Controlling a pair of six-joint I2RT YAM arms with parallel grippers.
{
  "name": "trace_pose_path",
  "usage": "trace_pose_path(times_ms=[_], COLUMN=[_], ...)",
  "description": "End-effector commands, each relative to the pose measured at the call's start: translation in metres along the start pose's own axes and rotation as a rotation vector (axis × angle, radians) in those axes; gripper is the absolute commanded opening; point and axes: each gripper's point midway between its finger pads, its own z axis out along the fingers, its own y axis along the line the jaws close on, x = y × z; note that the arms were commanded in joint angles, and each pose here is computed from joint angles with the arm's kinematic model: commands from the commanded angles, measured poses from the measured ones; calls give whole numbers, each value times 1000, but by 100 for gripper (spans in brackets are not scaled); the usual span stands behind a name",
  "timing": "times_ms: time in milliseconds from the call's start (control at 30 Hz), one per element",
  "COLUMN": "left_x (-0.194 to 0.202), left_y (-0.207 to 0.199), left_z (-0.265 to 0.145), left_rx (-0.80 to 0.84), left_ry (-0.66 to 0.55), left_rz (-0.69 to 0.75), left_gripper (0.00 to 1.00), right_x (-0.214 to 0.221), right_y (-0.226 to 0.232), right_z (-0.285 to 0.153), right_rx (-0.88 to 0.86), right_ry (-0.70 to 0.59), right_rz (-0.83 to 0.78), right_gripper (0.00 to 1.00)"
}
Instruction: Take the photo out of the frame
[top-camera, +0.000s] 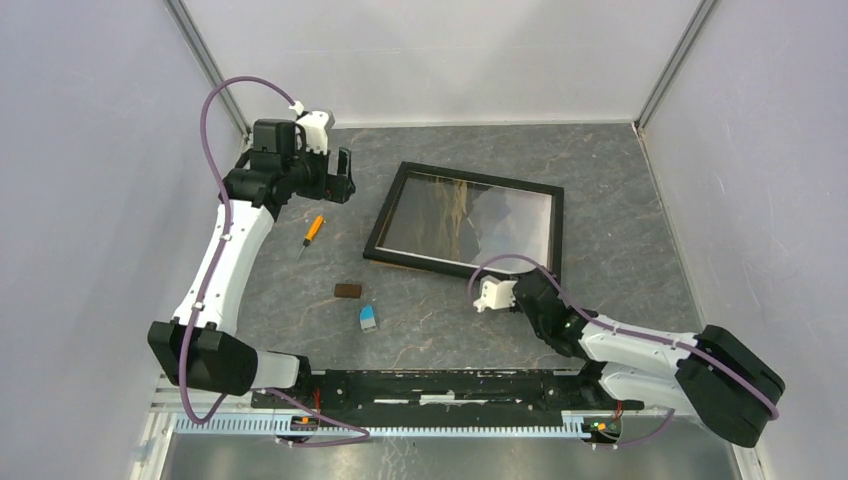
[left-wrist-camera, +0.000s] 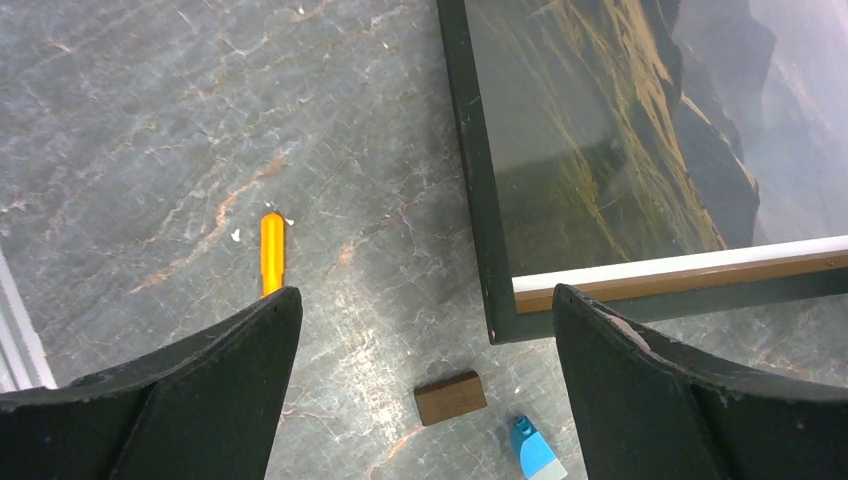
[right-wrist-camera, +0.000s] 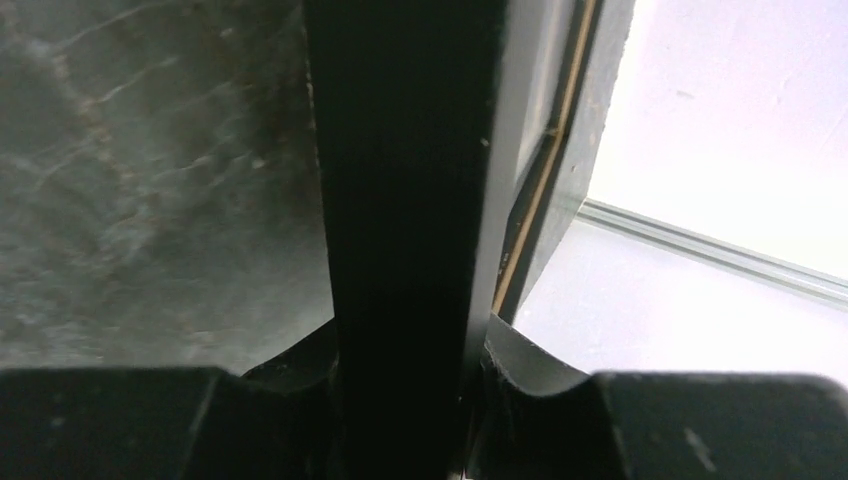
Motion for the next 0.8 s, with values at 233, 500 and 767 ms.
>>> trace_pose_path(times_ms=[233, 500, 767], left_x=[15, 24, 35], left_y=[-5, -6, -6], left_z=[16, 21, 39], left_rx=[40, 55, 87], left_ry=[14, 38, 97], left_rz=[-39, -34, -5], left_gripper=[100, 100, 100], right_x=[-2, -16, -26], right_y=[45, 57, 76], right_z=[8, 0, -18], right_rx=[-81, -211, -379], right_ry=[-51, -126, -204], right_rz=[-27, -43, -58], right_gripper=[37, 82, 98])
